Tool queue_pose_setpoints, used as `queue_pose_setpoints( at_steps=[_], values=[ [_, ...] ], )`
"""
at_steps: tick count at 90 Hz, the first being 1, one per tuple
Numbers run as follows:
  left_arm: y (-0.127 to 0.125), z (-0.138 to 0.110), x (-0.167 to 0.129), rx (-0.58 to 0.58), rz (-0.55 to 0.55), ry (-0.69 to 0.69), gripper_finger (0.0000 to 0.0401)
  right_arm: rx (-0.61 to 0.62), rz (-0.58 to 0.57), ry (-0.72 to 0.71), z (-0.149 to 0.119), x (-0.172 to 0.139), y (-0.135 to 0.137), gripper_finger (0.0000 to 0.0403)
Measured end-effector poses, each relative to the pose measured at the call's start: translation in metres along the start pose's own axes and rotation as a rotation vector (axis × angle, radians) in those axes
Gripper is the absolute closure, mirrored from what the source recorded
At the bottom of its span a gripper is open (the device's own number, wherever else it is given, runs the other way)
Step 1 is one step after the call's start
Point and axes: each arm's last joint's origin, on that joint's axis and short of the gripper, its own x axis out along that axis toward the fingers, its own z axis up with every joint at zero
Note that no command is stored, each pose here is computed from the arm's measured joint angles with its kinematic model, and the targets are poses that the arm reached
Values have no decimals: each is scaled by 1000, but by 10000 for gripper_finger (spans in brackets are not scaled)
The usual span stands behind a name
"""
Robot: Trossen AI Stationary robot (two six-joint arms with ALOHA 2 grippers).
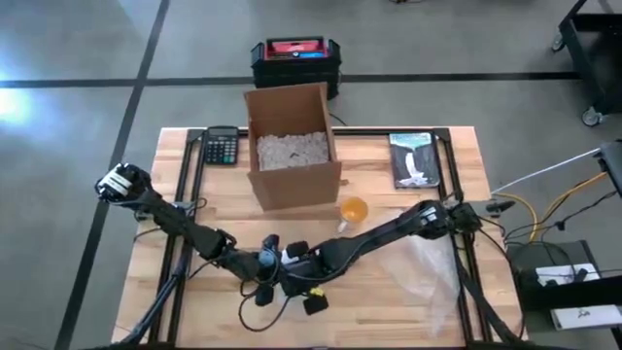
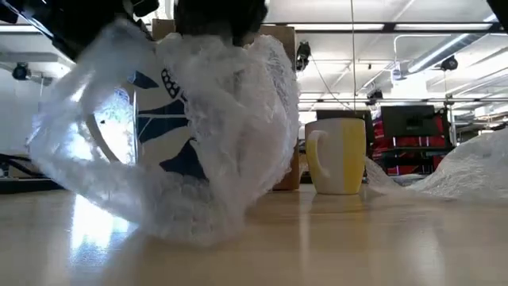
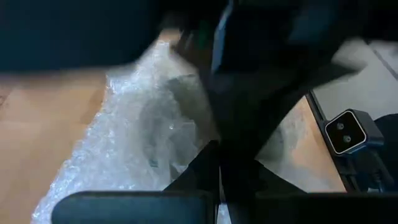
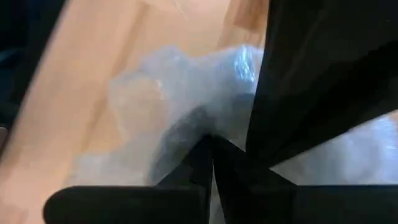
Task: Wrap mug
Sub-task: Wrap the blue mug with the transparent bubble wrap
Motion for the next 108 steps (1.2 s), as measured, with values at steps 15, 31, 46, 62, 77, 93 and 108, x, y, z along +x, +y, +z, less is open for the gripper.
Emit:
queue_pose_setpoints(
  at_steps=[15,31,46,62,77,93,108],
  values=[
    [0,1,-1,13,-1,-12,401,20,3,27,-2,6,-6,403],
    [-1,2,-1,15,-1,-25,401,25,0,-12,8,-34,-5,403],
    [-2,3,-2,15,-1,-26,401,35,-73,-38,10,-76,-8,403],
    [-2,3,-2,13,-3,-28,401,39,-184,-11,9,-51,-14,403],
    [-3,2,-3,22,-11,-23,401,51,-163,84,0,-12,-13,403],
    [-1,4,-9,-11,-6,-6,401,58,-112,102,-3,16,-10,403],
    [-1,6,-14,-19,-3,0,401,58,-101,95,-2,14,-9,403]
  ],
)
